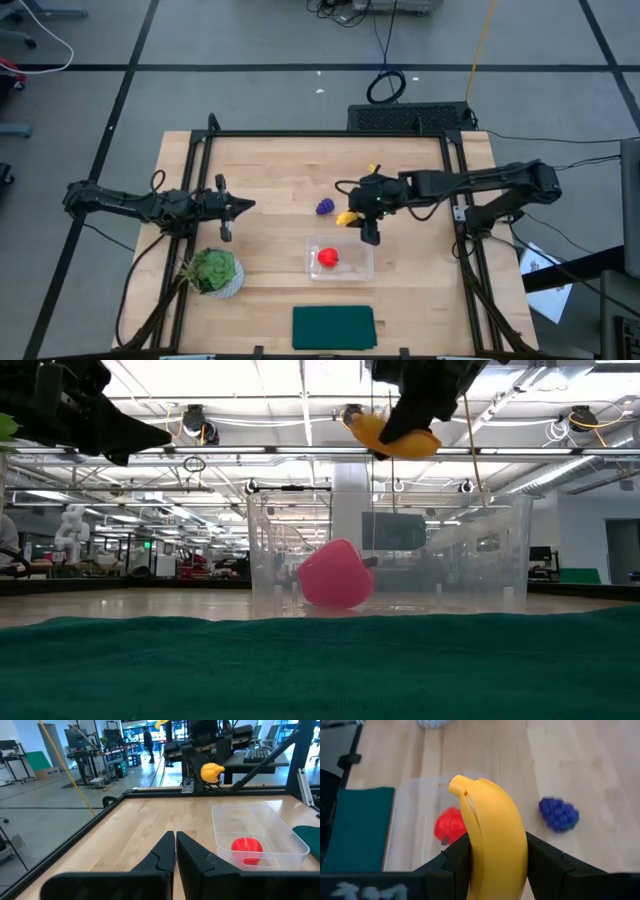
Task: Pick and placing Produce into tupperware
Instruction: Put the banana into the transparent bin
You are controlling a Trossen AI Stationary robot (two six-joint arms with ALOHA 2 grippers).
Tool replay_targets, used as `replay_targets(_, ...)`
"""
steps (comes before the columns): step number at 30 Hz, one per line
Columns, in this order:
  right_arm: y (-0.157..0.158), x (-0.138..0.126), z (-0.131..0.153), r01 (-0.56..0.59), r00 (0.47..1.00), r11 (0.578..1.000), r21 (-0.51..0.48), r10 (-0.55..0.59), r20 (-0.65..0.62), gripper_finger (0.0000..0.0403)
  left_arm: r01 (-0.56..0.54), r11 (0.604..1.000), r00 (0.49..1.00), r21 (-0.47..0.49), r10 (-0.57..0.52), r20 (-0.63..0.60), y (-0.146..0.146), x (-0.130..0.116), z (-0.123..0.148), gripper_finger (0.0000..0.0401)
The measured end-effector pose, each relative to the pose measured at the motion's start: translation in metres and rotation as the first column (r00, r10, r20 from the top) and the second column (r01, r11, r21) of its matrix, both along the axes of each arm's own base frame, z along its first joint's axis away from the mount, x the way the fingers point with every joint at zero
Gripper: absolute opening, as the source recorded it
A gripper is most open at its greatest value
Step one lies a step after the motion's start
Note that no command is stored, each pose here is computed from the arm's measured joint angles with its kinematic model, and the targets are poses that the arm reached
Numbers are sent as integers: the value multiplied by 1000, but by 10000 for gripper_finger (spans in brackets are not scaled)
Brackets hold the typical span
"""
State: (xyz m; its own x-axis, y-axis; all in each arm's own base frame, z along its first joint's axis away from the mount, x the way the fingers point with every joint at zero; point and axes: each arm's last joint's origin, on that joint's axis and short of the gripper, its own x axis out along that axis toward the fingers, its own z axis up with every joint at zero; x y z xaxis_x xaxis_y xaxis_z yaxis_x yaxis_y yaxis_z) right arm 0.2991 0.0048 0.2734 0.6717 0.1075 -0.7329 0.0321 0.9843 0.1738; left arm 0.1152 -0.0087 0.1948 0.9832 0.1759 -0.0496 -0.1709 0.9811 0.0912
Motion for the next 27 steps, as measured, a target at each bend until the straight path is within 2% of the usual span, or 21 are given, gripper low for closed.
replay_targets(12,20,19,-17,-41,994,999,20,42,-99,146,-7,1000,1000,0,7,0,0,0,0,21)
replay_targets(22,20,18,-21,28,989,997,67,-18,-144,146,-7,1000,1000,-1,7,0,0,0,0,21)
replay_targets(27,26,22,-32,21,983,997,69,-8,-183,146,-7,1000,1000,0,7,0,0,0,0,21)
